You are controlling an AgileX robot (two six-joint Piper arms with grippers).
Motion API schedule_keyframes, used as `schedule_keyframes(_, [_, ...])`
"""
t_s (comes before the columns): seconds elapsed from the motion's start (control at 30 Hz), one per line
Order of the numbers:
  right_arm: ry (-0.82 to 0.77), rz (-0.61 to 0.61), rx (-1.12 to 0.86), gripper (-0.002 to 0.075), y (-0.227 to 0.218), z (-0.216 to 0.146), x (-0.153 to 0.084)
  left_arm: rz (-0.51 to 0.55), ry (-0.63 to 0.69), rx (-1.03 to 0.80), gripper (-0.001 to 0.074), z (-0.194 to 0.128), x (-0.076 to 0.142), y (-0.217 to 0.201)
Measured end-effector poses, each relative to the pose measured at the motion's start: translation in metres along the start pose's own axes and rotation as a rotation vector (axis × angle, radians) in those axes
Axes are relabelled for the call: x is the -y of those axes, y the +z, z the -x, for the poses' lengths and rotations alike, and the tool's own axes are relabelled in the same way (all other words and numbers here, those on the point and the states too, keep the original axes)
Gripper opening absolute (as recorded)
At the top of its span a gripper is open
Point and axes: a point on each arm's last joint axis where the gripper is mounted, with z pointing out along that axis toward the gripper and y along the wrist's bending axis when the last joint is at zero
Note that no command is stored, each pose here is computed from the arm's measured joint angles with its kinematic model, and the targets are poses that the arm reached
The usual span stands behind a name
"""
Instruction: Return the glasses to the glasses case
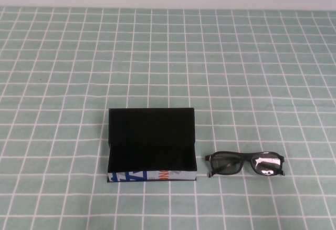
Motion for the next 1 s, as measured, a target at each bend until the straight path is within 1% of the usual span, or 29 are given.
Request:
schedule_keyframes(0.13, [-0.117, 0.148, 0.123, -0.0011, 0.017, 0.044, -0.024, 0.000, 0.000, 0.000, -0.0002, 0.000, 0.000, 0.000])
schedule_keyframes(0.2, [-0.149, 0.205, 0.167, -0.0011, 0.024, 0.069, -0.035, 0.000, 0.000, 0.000, -0.0002, 0.000, 0.000, 0.000])
schedule_keyframes(0.27, [-0.135, 0.237, 0.187, -0.0011, 0.029, 0.094, -0.043, 0.000, 0.000, 0.000, -0.0002, 0.000, 0.000, 0.000])
schedule_keyframes(0.37, [-0.082, 0.250, 0.200, -0.0011, 0.036, 0.136, -0.052, 0.000, 0.000, 0.000, -0.0002, 0.000, 0.000, 0.000])
schedule_keyframes(0.43, [-0.066, 0.257, 0.149, -0.0011, 0.043, 0.158, -0.058, 0.000, 0.000, 0.000, -0.0002, 0.000, 0.000, 0.000])
schedule_keyframes(0.53, [-0.096, 0.268, 0.013, -0.0011, 0.060, 0.175, -0.067, 0.000, 0.000, 0.000, -0.0002, 0.000, 0.000, 0.000])
schedule_keyframes(0.67, [-0.131, 0.268, -0.236, -0.0011, 0.094, 0.172, -0.078, 0.000, 0.000, 0.000, -0.0002, 0.000, 0.000, 0.000])
schedule_keyframes(0.8, [-0.106, 0.239, -0.532, -0.0011, 0.129, 0.148, -0.087, 0.000, 0.000, 0.000, -0.0002, 0.000, 0.000, 0.000])
schedule_keyframes(0.93, [-0.023, 0.130, -0.895, -0.0011, 0.161, 0.104, -0.089, 0.000, 0.000, 0.000, -0.0002, 0.000, 0.000, 0.000])
schedule_keyframes(1.0, [-0.027, 0.072, -1.085, -0.0011, 0.174, 0.074, -0.089, 0.000, 0.000, 0.000, -0.0002, 0.000, 0.000, 0.000])
